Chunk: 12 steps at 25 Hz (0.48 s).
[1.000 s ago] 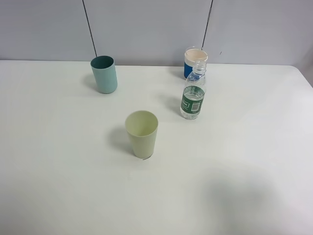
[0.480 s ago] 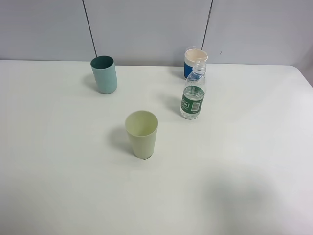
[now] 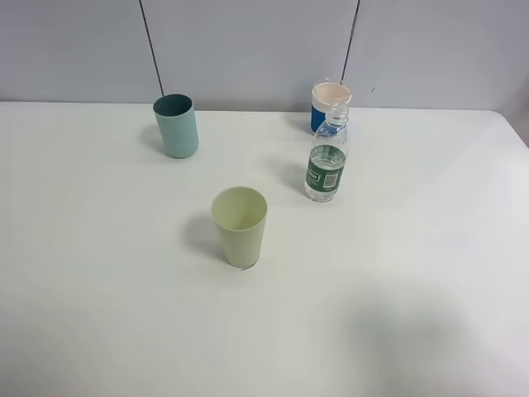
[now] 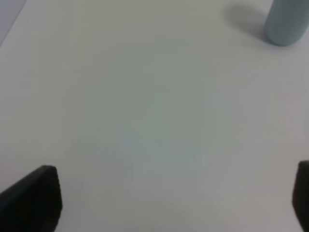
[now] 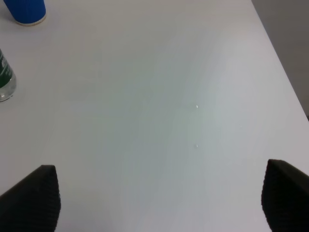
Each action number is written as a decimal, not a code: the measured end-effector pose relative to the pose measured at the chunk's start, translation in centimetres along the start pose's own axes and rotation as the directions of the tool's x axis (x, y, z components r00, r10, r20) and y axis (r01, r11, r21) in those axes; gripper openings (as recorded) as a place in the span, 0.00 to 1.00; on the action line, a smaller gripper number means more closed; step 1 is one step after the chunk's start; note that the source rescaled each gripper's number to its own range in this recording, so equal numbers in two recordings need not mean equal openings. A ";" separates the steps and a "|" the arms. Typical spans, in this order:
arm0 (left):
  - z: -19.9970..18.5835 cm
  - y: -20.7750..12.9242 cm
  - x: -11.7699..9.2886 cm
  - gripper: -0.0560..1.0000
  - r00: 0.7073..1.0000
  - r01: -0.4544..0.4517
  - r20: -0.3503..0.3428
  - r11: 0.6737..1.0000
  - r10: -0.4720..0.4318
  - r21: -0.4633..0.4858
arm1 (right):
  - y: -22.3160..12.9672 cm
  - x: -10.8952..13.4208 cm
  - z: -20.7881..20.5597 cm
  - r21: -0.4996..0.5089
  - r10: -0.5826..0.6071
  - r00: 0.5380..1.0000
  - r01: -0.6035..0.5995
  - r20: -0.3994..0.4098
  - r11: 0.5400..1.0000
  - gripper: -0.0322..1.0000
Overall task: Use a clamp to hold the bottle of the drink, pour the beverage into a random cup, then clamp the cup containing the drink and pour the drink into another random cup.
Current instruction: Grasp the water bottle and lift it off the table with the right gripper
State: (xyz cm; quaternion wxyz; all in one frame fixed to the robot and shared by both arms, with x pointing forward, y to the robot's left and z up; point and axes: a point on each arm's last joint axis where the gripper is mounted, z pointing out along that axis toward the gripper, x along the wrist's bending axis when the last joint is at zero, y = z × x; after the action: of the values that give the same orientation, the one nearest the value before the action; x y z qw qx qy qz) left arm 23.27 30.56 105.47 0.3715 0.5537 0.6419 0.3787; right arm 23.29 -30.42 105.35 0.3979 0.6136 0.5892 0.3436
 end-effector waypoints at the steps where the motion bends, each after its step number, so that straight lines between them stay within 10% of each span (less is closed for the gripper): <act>1: 0.0 0.0 0.0 0.90 1.000 0.000 0.000 1.000 0.000 0.000 | 0.0 0.0 0.0 0.000 0.000 1.000 0.000 0.000 1.000 0.66; 12: 0.0 0.0 0.0 0.90 1.000 0.000 0.000 1.000 0.000 0.000 | 0.0 0.0 0.0 0.000 0.000 1.000 0.000 0.000 1.000 0.66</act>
State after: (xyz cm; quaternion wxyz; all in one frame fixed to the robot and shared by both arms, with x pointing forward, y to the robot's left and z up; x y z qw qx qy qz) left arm 23.27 30.56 105.47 0.3715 0.5537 0.6419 0.3787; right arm 23.29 -30.42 105.35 0.3979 0.6136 0.5892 0.3436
